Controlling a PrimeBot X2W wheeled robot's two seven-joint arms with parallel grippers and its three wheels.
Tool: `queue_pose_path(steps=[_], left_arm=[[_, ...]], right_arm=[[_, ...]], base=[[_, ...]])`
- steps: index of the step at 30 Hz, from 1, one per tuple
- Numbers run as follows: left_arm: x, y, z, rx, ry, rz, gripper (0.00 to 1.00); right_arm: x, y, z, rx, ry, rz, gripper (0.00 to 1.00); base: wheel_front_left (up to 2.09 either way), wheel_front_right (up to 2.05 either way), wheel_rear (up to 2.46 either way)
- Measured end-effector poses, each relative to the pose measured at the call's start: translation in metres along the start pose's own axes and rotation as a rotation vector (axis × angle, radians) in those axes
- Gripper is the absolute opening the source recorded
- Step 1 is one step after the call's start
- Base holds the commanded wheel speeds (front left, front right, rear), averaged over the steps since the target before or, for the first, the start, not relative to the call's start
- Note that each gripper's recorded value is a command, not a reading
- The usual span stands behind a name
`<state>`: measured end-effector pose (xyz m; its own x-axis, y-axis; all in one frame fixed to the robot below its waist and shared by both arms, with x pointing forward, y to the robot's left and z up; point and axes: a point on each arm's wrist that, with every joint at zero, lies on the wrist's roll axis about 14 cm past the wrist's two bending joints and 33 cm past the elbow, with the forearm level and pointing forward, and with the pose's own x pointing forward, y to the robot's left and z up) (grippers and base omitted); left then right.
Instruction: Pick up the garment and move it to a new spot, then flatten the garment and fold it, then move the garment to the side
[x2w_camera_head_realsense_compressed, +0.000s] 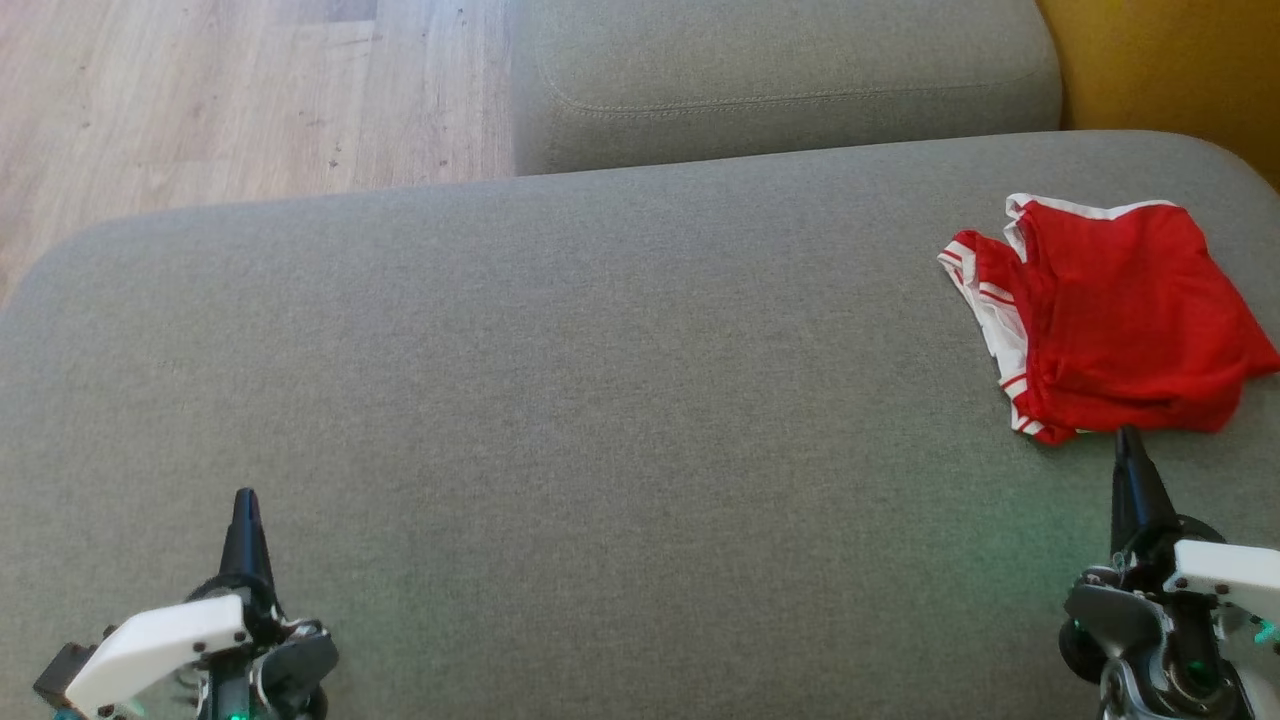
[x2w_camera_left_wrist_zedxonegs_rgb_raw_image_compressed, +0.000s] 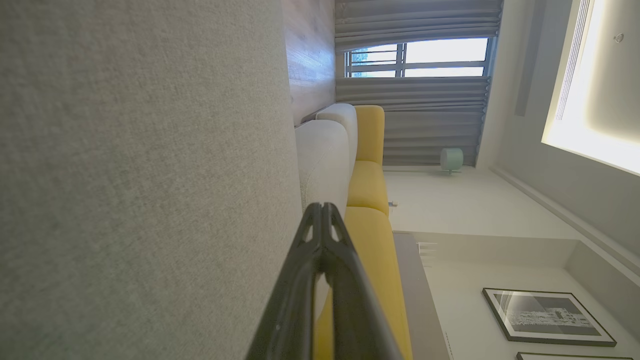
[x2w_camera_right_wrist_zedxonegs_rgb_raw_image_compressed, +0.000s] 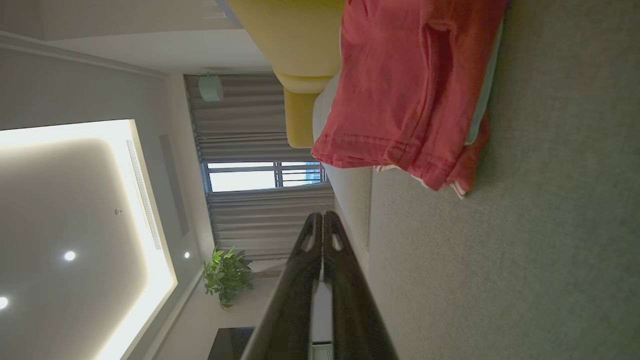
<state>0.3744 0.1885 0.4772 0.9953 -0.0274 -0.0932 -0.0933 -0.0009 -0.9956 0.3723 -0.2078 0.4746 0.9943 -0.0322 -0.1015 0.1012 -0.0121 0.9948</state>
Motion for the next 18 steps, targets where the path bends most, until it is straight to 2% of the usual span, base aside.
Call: queue_pose_path(steps=[18], left_arm=[[0.0,0.0,0.0001,0.0,0.0,0.0,0.0]], right_arm=[[0.0,0.0,0.0004,0.0,-0.001,0.0,0.0]], base=[[0.0,0.0,0.0]])
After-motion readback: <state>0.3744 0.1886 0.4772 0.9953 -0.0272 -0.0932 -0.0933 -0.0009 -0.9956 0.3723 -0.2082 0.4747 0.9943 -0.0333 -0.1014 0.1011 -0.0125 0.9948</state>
